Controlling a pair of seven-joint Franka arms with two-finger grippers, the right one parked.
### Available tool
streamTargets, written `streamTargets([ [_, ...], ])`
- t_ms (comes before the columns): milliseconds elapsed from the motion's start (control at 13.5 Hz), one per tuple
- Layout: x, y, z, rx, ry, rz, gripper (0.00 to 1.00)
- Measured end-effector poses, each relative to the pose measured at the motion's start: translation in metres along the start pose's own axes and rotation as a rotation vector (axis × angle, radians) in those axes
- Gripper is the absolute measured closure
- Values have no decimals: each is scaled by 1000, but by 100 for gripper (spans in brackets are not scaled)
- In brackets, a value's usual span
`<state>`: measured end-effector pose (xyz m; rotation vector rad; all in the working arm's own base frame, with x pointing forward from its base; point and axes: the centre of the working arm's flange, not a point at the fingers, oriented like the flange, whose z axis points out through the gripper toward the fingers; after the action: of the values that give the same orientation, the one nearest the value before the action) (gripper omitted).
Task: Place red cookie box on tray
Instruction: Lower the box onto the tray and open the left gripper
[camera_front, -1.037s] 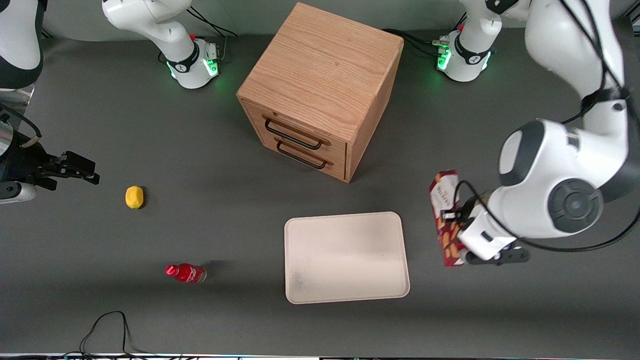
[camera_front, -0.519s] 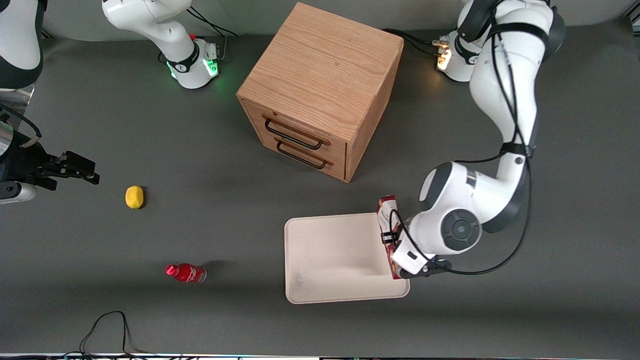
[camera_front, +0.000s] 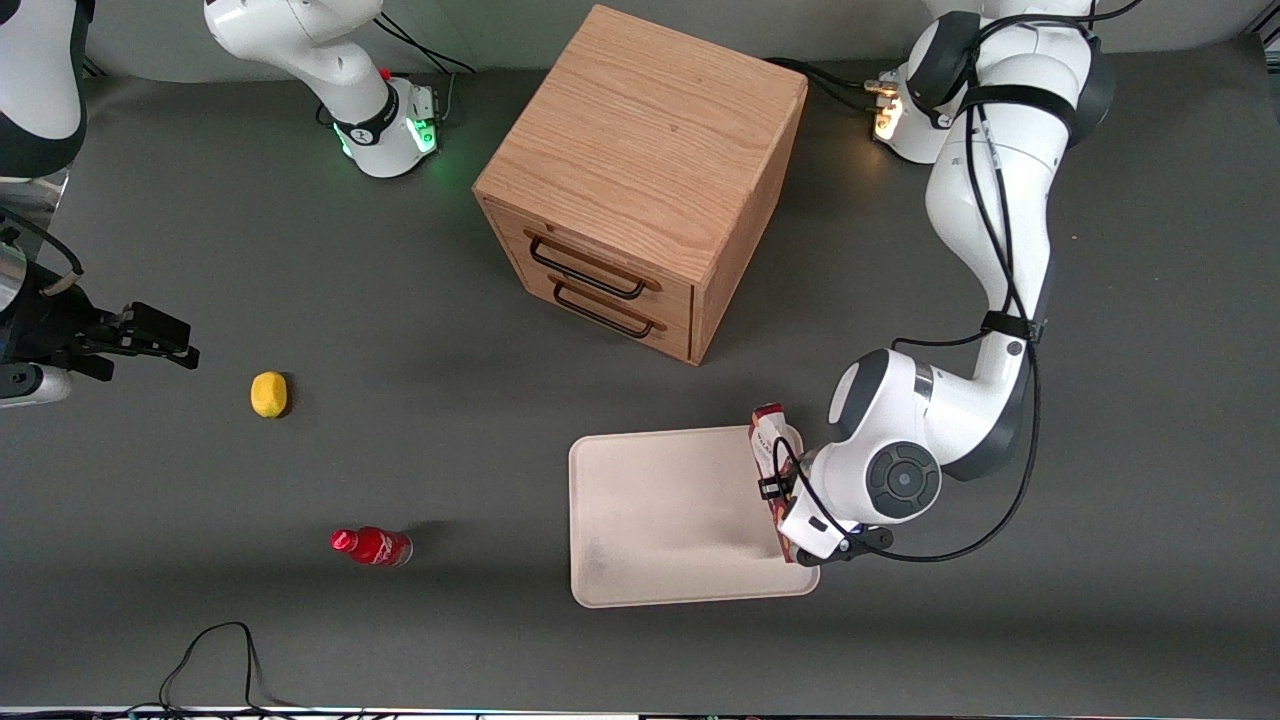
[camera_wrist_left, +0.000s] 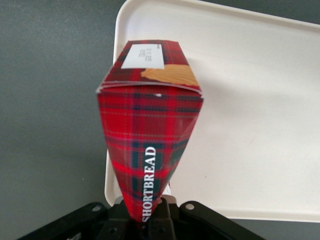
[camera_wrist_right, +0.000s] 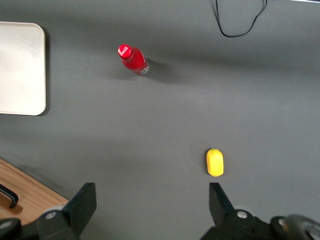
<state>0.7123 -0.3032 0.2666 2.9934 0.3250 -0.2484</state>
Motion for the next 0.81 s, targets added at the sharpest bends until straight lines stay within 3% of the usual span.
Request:
streamTargets([
  [593,8,-5,14,-10,4,-14,96],
  [667,11,-7,17,-16,18,-18,92],
  [815,18,-11,32,-23,30,-26,71],
])
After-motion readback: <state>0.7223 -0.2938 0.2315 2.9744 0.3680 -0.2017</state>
